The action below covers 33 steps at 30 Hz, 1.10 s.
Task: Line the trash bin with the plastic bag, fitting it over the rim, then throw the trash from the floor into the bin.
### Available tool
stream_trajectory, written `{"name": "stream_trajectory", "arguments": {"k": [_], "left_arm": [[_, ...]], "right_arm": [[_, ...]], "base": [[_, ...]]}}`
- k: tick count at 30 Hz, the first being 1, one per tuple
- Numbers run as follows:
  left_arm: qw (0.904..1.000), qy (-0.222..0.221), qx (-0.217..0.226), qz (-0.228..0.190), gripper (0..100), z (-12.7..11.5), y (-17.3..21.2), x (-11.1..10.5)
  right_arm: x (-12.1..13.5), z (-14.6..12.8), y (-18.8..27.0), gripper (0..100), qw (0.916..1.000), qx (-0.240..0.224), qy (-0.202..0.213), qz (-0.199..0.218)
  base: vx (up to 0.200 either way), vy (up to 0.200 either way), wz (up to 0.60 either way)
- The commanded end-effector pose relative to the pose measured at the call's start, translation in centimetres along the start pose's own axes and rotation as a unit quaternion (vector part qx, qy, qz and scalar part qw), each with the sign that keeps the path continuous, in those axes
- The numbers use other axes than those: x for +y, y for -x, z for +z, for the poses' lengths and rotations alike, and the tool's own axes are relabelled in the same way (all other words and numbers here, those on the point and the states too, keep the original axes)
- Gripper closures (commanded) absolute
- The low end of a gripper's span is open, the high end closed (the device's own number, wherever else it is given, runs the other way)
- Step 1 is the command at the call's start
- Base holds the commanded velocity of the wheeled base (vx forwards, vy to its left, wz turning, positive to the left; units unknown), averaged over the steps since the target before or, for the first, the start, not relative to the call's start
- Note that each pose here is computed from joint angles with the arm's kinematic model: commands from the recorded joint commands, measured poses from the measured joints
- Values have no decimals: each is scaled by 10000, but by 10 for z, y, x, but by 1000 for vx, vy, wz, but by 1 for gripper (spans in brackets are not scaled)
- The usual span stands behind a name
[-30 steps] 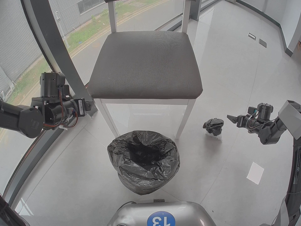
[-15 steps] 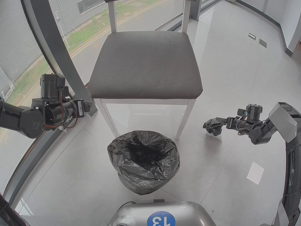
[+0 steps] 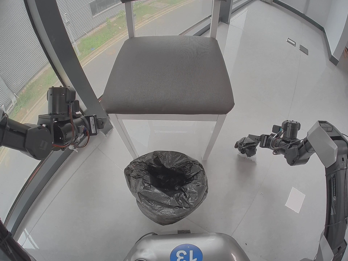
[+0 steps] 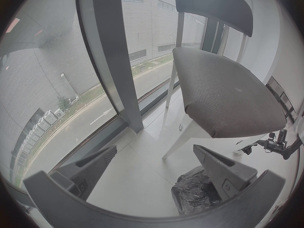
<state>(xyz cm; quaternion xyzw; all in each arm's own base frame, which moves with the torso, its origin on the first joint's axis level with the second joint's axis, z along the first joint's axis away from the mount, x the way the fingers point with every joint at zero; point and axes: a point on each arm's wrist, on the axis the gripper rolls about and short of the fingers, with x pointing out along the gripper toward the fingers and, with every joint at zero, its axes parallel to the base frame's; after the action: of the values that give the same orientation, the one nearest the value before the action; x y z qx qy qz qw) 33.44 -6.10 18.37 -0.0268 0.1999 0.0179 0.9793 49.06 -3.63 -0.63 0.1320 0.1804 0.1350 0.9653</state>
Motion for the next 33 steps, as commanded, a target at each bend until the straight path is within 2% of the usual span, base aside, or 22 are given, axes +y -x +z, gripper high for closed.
{"name": "stream_trajectory", "arguments": {"k": [1, 20, 21, 33], "left_arm": [[10000, 6, 38, 44, 0, -2, -4, 2], [10000, 9, 37, 51, 0, -3, -6, 3], [10000, 10, 30, 50, 0, -3, -6, 3], [10000, -8, 37, 37, 0, -3, -6, 1]], "right_arm": [[-3, -7, -10, 0, 10000, 8, -16, 22], [-7, -28, -38, 0, 9998, 153, -83, 96], [-7, -28, -40, 100, 9998, 170, -94, 100], [-5, -37, -38, 100, 9990, 359, -245, 80]], "base": [[0, 0, 0], [0, 0, 0], [0, 0, 0], [0, 0, 0]]}}
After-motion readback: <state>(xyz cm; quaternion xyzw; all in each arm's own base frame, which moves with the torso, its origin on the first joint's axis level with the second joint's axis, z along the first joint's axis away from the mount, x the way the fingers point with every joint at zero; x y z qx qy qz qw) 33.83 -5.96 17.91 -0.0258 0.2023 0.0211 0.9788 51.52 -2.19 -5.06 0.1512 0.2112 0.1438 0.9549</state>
